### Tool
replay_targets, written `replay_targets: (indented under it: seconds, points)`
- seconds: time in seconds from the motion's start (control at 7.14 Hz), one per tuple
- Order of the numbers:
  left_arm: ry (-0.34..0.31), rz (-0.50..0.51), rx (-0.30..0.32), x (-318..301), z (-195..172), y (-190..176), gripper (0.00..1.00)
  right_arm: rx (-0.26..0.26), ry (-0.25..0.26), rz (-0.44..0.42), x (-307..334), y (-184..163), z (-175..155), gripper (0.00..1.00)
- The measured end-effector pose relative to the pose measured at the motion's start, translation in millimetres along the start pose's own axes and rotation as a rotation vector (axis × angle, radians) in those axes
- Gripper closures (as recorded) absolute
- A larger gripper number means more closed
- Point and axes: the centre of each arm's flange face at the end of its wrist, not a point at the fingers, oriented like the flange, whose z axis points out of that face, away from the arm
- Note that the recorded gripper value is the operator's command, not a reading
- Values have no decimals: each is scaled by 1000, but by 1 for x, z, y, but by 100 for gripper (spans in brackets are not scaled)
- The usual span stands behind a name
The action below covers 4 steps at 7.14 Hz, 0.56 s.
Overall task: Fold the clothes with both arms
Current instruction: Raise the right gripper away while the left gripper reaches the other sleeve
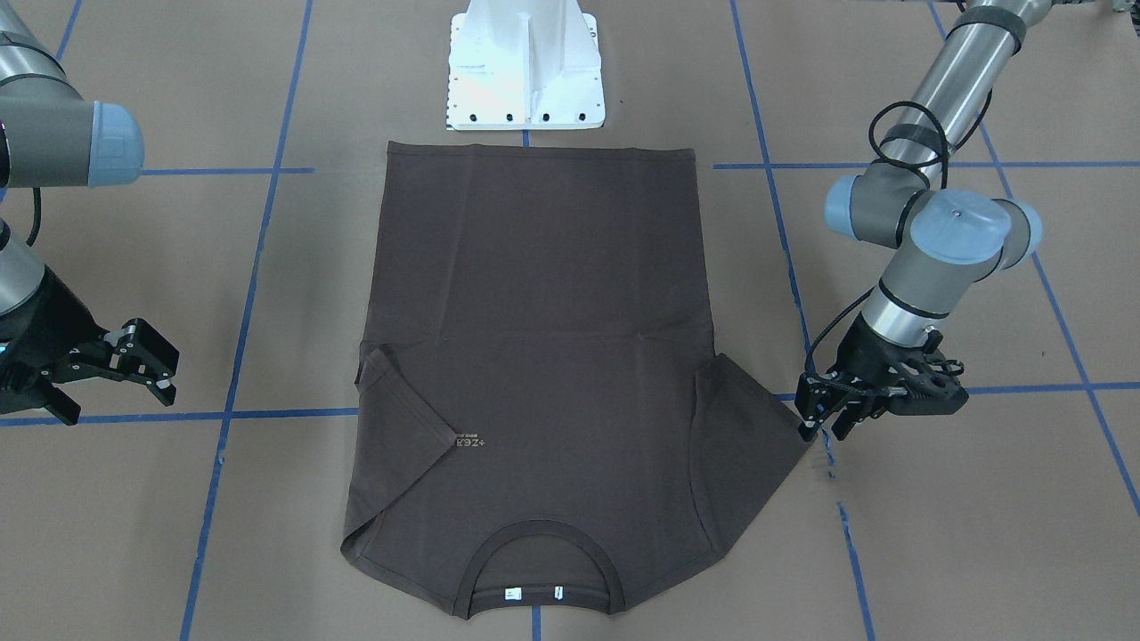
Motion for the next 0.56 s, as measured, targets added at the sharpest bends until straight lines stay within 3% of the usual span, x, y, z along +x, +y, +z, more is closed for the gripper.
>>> replay_targets:
  seconds: [0.56]
  points:
    - [-40,18,23,7,23,16,44,0,2,1,1,0,1,0]
